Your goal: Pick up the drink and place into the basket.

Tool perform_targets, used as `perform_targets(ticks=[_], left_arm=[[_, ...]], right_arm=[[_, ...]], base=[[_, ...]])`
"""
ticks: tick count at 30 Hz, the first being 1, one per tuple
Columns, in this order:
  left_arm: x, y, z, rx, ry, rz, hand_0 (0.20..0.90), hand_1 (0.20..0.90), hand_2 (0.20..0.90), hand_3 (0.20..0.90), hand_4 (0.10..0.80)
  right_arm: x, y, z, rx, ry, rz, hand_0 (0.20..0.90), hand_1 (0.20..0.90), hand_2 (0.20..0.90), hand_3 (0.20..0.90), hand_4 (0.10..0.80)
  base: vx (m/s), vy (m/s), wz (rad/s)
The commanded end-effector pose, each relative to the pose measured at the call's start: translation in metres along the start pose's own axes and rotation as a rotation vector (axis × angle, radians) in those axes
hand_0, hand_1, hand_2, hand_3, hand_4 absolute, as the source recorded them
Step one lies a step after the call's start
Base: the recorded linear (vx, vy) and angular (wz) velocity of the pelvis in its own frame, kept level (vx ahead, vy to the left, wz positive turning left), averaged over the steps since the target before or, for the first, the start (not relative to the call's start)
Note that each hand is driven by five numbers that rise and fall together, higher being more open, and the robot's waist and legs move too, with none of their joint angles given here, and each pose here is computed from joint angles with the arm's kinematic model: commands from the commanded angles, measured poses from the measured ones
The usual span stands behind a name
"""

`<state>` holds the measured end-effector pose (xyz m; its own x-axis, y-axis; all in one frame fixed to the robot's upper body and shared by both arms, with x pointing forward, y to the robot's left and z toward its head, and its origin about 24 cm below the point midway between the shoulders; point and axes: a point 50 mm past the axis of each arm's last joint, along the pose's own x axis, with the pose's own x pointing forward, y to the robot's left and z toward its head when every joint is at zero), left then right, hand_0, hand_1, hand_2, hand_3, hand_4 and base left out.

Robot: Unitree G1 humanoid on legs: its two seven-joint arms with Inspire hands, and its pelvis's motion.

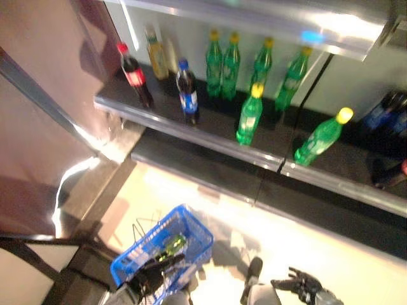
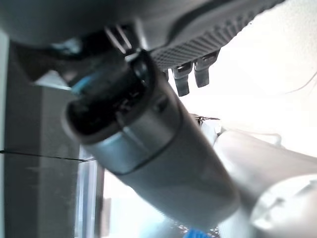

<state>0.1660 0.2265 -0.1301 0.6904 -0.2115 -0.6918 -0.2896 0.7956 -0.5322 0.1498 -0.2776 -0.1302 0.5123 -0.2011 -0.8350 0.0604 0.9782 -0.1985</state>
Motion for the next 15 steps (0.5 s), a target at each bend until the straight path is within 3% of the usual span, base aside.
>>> perform_targets(ticks=[1,8,15], left_arm=[[0.009,-0.028,0.043,-0.016,-0.204,-0.194,0.300,0.300,0.300,0.200,0.100],[0.017,-0.052,0.072,-0.015,-0.273,-0.274,0.300,0.300,0.300,0.200,0.100],[0.022,-0.070,0.086,0.005,-0.301,-0.317,0.300,0.300,0.300,0.200,0.100]], right_arm=[[0.002,-0.013,0.019,-0.019,-0.039,-0.064,0.900,0.900,0.900,0.900,0.800],[0.001,-0.023,0.051,0.043,-0.179,-0.095,0.900,0.900,0.900,0.900,0.800],[-0.006,-0.017,0.112,0.118,-0.498,-0.055,0.900,0.900,0.900,0.900,0.800]], base=[[-0.110,0.021,0.00],[-0.184,-0.003,0.08],[-0.098,-0.046,0.01]])
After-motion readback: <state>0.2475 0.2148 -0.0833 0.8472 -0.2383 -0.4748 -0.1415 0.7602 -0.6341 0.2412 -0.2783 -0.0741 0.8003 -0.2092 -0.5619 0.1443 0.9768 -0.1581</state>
